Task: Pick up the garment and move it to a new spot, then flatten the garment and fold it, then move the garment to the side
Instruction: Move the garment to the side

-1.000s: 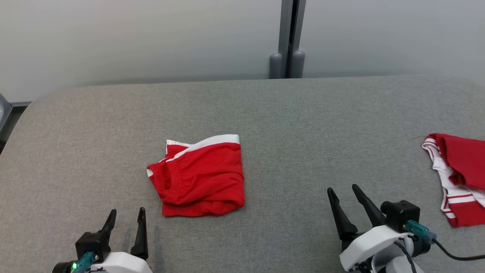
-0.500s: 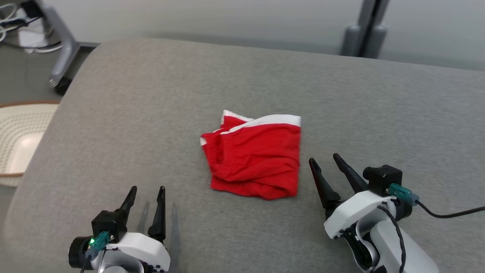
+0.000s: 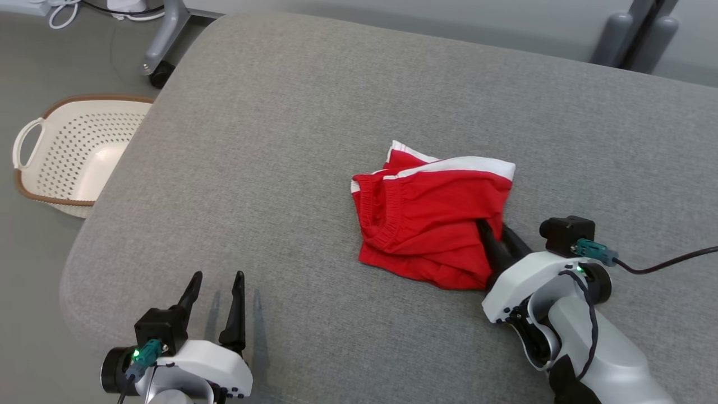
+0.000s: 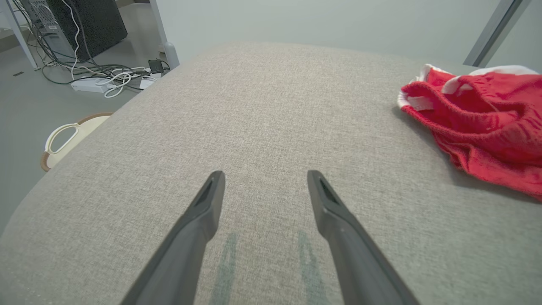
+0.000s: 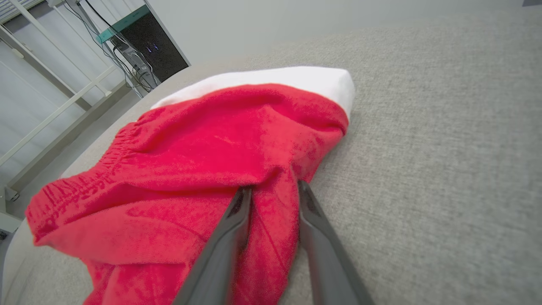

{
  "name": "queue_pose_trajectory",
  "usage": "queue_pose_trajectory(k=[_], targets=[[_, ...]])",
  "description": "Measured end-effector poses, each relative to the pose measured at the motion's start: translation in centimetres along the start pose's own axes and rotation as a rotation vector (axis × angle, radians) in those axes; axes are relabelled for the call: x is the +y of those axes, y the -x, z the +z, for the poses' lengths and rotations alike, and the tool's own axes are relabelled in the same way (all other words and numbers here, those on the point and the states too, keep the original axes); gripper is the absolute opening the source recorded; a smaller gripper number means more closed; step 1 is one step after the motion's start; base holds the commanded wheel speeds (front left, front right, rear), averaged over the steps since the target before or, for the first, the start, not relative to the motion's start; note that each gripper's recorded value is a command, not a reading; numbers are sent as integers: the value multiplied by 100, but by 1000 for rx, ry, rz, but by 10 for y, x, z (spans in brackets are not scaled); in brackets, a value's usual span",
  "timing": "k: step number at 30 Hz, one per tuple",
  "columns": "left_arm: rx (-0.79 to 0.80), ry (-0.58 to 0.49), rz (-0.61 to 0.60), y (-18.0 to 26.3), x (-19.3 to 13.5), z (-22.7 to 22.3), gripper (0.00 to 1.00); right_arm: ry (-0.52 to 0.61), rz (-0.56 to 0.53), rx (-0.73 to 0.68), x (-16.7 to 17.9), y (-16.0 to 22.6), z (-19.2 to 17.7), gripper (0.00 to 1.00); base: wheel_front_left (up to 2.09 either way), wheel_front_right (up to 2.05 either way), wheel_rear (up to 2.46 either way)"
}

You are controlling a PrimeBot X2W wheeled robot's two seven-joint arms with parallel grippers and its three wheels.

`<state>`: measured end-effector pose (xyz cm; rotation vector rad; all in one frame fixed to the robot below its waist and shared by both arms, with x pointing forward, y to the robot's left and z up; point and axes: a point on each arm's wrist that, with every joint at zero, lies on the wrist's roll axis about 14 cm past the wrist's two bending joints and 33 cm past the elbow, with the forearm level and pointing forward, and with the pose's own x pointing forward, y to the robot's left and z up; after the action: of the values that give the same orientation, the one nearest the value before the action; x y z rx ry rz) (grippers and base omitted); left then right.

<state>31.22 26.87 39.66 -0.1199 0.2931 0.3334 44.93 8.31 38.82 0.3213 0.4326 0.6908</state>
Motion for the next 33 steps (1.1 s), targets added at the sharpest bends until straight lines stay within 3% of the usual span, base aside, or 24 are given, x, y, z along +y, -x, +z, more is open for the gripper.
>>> queue_pose_trajectory(k=[6, 12, 25, 33], targets=[[-22, -6, -63, -12, -21, 8, 100, -28, -32, -46, -9, 8, 14, 0, 0, 0, 0], [-31, -27, -177, -26, -59, 11, 100, -41, -138, -105, -43, 39, 28, 0, 0, 0, 0], [-40, -76, -522, -46, -185, 12, 100, -50, -426, -235, -116, 148, 41, 0, 0, 0, 0], [-13, -108, -731, -37, -261, -3, 100, -28, -580, -287, -140, 213, 41, 0, 0, 0, 0]])
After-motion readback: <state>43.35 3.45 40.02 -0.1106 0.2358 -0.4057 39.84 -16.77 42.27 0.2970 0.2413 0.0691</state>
